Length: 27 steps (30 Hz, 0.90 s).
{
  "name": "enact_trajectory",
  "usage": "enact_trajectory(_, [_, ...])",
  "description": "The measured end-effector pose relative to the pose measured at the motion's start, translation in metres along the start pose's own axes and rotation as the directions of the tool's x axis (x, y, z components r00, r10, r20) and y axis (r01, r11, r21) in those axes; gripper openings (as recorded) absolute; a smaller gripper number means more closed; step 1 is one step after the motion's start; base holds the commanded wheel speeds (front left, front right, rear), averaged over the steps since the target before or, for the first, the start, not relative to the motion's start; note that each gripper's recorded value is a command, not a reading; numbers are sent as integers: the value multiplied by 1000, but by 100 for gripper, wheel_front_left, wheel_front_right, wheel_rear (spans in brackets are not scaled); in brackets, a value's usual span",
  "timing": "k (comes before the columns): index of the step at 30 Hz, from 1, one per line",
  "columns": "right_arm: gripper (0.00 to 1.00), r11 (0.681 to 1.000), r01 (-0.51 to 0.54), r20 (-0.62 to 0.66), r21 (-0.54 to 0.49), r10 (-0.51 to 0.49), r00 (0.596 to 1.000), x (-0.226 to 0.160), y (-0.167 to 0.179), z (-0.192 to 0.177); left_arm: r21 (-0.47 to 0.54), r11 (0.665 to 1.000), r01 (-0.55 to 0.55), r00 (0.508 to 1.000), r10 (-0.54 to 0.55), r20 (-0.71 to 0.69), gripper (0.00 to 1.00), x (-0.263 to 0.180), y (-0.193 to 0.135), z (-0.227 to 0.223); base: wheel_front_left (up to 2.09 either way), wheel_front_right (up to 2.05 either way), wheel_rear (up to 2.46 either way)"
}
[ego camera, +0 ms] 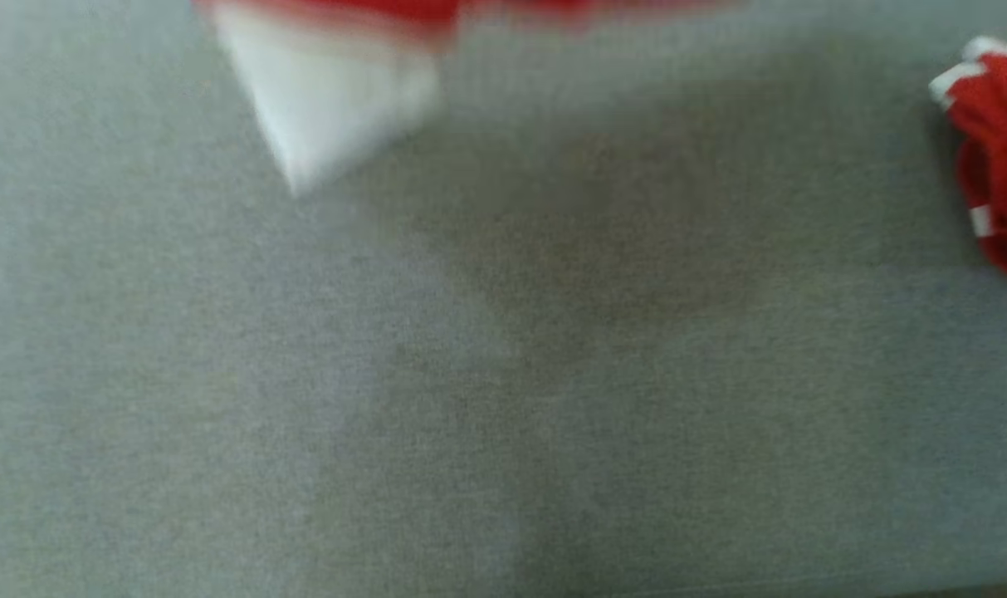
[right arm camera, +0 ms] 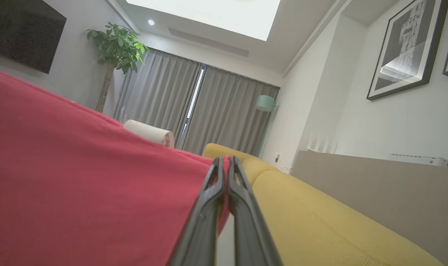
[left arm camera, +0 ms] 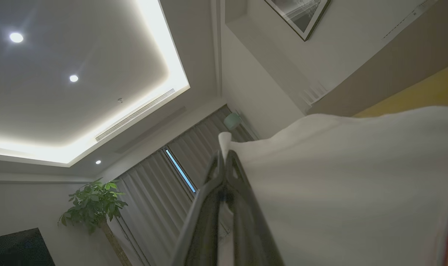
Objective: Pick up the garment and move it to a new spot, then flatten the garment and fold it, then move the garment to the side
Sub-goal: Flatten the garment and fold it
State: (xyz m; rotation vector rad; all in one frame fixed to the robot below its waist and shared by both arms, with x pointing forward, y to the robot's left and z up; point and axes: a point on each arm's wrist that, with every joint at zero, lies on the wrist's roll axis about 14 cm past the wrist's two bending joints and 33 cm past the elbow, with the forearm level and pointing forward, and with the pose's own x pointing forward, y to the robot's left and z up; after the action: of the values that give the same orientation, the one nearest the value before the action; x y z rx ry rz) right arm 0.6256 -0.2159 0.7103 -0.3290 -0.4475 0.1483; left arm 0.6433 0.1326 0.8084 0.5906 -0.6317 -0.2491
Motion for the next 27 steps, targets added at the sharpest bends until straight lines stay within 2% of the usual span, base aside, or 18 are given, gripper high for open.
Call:
enact_trajectory(4, [0, 1000, -7, -12, -28, 6, 1000, 19, 4, -30, -12, 1000, -4, 1000, 4, 15, 0, 13, -11, -16, 0, 0, 0])
enact_trajectory(9, [0, 998, -51, -89, -25, 48, 995, 25, 26, -82, -56, 998, 30, 1000, -30, -2, 0, 1, -31, -50, 0, 0, 0])
enact_trajectory(15, [0, 995, -94, -177, 20, 96, 979, 18, 57, -140, -143, 984, 101, 985, -120, -125, 0, -58, -79, -119, 0, 0, 0])
enact_trajectory(19, [0, 990, -115, -249, 76, 131, 960, -5, 80, -172, -184, 974, 131, 967, -167, -195, 0, -109, -103, -140, 0, 0, 0])
enact_trajectory(23, [0, 988, -119, -294, 103, 144, 945, -27, 86, -182, -204, 967, 153, 955, -198, -220, 0, -140, -116, -138, 0, 0, 0])
enact_trajectory(27, [0, 986, -124, -293, 114, 153, 944, -52, 87, -169, -238, 959, 156, 954, -208, -215, 0, -167, -123, -118, 0, 0, 0])
